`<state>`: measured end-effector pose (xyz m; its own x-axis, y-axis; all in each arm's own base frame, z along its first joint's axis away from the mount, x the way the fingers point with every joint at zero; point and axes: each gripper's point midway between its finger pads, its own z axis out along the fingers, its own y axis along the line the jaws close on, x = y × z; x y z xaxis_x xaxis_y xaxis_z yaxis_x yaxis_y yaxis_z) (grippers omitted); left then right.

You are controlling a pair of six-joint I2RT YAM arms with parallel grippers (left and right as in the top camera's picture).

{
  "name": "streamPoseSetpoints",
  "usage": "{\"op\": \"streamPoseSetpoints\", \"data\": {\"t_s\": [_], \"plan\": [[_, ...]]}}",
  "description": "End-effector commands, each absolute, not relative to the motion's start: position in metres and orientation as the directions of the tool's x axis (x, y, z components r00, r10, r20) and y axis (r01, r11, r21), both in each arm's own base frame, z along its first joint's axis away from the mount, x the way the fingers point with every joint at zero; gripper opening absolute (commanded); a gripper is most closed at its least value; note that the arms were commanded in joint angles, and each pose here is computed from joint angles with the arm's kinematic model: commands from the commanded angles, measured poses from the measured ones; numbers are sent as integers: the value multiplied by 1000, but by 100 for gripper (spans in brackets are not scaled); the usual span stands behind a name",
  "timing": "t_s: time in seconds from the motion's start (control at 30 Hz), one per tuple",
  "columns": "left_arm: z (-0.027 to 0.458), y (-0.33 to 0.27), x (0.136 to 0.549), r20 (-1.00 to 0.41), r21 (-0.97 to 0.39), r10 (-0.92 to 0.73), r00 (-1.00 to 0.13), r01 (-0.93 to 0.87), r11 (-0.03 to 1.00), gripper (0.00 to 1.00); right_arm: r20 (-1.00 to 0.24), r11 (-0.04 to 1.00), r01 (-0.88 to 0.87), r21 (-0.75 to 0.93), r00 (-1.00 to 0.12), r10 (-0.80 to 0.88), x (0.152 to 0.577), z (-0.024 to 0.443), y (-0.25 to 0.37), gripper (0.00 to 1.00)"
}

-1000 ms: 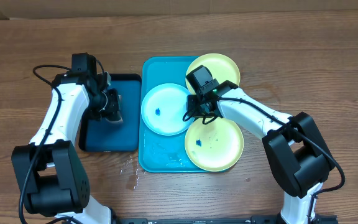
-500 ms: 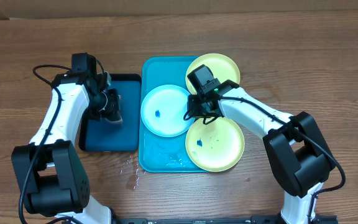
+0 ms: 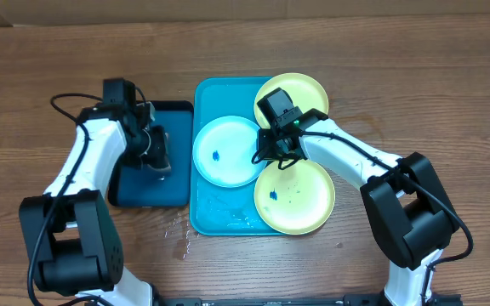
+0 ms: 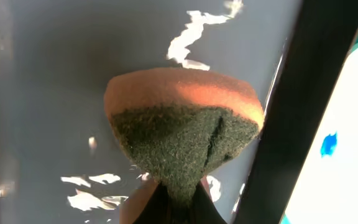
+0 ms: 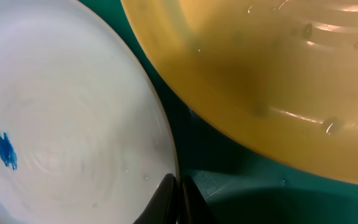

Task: Clean dirty plates on tray and stack at the side
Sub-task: 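Dip and rub the held sponge in the black tray's water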

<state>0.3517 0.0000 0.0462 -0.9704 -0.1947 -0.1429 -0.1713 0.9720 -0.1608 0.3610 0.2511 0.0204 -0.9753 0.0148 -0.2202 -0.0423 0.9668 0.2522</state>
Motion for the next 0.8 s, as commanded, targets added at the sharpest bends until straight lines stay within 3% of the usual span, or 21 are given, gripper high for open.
{"op": "streamPoseSetpoints", "data": {"t_s": [0.0, 0.77], "plan": [[38, -14, 344, -134, -173, -171, -976, -147, 974, 4, -227, 964, -42, 262, -974, 19, 365, 22, 253, 4], [16, -15, 331, -123, -142, -171, -978, -153, 978, 4, -227, 964, -42, 261, -974, 19, 365, 22, 253, 4]]}}
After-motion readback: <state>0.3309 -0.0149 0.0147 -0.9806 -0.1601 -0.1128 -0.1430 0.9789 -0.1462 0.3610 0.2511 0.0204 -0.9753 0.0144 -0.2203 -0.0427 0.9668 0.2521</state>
